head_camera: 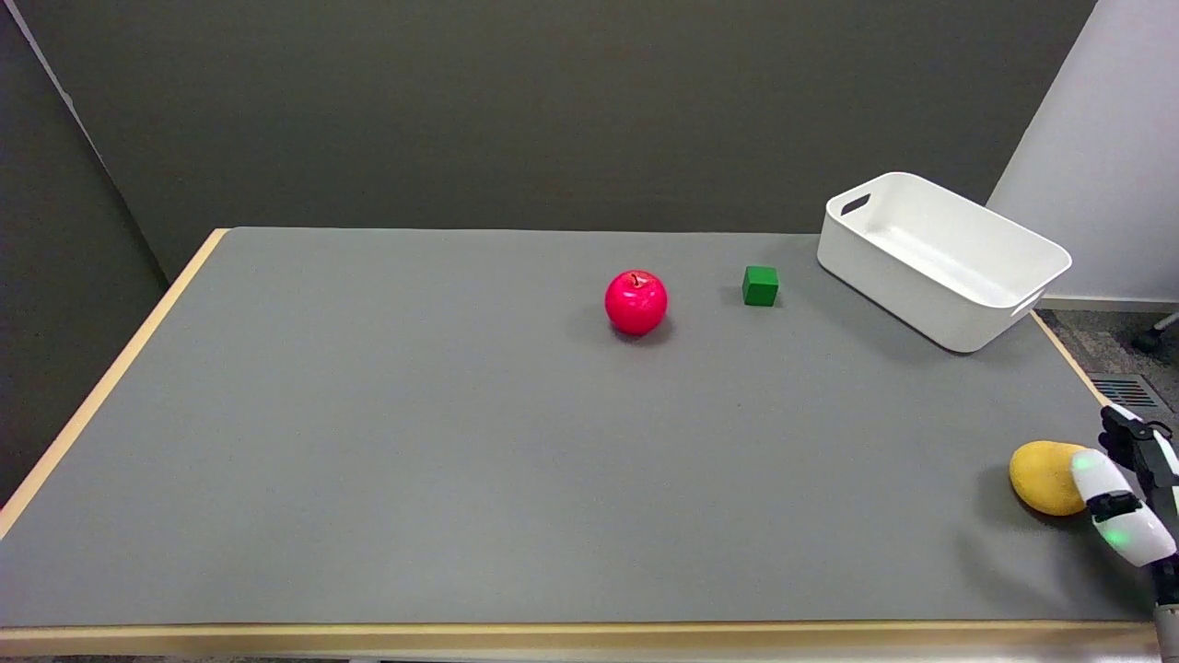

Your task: Pick up the yellow pear.

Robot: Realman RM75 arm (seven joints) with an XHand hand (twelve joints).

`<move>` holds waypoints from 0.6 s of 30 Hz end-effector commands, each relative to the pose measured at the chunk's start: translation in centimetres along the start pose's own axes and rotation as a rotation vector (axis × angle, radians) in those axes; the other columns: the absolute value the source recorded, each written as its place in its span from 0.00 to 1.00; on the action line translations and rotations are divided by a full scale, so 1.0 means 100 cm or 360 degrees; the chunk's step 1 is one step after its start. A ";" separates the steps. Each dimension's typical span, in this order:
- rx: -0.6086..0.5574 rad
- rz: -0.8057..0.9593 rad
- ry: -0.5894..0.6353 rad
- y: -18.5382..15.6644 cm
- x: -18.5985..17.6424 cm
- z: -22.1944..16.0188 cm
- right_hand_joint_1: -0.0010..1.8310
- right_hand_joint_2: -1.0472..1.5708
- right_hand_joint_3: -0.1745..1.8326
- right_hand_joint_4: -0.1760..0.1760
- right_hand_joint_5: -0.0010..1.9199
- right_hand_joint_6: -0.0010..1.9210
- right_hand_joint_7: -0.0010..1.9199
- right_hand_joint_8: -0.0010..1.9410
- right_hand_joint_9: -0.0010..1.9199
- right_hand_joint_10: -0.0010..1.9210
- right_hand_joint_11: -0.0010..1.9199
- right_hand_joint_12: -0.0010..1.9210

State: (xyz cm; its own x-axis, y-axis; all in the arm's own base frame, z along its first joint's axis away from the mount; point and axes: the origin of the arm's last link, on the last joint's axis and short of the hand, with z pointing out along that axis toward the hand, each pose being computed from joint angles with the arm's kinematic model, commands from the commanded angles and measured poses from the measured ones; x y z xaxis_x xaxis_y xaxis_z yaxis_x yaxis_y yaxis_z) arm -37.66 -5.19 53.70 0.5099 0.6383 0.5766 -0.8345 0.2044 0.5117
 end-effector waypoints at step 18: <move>0.0009 0.0473 -0.0040 0.000 0.008 0.009 0.11 0.62 0.52 0.36 0.07 0.19 0.10 0.16 0.04 0.37 0.00 0.48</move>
State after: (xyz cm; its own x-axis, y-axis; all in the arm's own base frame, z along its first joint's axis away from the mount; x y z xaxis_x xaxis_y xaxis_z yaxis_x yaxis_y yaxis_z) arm -37.36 -5.86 54.24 0.3257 0.6608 0.6762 -0.9209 0.0596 0.3853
